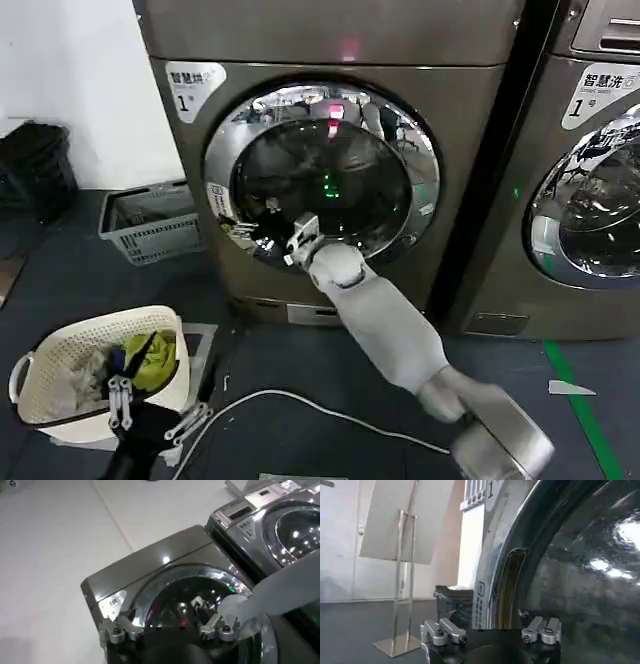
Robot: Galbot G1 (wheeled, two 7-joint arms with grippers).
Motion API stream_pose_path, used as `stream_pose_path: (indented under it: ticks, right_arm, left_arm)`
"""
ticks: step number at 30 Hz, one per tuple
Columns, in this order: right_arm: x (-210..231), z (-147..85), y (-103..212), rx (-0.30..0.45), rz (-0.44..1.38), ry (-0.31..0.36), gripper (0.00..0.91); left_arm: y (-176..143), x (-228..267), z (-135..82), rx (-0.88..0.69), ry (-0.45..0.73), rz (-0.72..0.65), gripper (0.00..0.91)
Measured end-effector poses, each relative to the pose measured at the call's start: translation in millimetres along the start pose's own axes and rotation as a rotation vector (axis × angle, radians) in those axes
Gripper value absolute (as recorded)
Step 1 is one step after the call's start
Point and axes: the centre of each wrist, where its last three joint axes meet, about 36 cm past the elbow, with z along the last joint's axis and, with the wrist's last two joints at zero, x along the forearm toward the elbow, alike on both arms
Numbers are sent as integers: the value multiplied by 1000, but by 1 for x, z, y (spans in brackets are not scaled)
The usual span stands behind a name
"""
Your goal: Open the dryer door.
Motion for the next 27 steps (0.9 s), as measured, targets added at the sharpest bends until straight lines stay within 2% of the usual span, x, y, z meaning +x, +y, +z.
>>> stream_pose_path:
  ticks: [11,20,27]
  right_arm:
    - [-3,5,-16,5,-75,-1,907]
    - [-6,1,-13,-7,-253,-67,907]
    - [-6,2,-7,-38,-288,-89,907]
  left_arm:
    - [-1,4,-5,-14,10,2,907]
    - [0,3,-4,-19,13,-1,907]
    - [1,3,-4,-20,16,-1,907]
